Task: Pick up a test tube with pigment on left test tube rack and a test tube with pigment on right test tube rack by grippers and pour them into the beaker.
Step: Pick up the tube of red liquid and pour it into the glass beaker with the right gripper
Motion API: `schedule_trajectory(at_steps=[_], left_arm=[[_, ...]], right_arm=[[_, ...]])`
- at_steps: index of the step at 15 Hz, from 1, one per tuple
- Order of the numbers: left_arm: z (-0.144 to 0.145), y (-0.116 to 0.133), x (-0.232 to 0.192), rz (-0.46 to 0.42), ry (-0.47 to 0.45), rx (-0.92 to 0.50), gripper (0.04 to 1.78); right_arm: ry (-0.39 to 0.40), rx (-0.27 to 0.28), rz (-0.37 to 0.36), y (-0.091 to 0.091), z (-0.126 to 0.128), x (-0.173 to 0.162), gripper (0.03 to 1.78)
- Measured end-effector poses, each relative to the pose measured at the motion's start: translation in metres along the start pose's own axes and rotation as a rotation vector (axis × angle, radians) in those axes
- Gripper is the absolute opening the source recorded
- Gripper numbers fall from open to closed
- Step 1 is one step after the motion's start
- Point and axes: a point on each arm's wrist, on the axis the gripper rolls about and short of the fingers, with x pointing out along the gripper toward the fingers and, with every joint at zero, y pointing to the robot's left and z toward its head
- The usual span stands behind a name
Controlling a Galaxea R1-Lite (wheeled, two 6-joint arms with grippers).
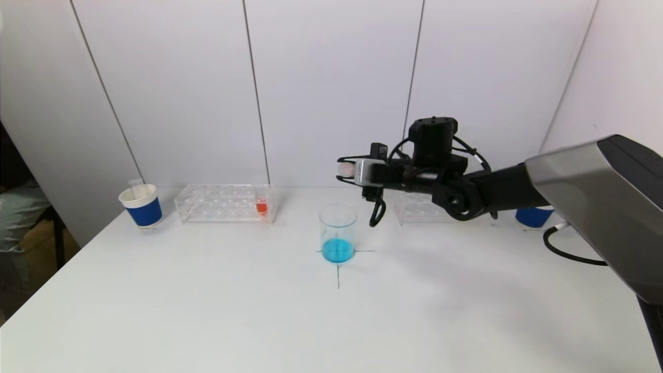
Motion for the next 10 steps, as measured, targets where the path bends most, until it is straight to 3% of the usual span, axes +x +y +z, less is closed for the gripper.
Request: schedule_trajectory(at_steps=[2, 10], left_arm=[[0.0, 0.0, 0.0, 0.0, 0.0, 0.0, 1.76], [0.0, 0.0, 0.0, 0.0, 0.0, 0.0, 1.76]], right_arm=[[-0.005, -0.069, 0.007, 0.005, -0.003, 0.002, 0.52], [-0.003, -0.215, 0.018, 0.022, -0.008, 0.001, 0.52]])
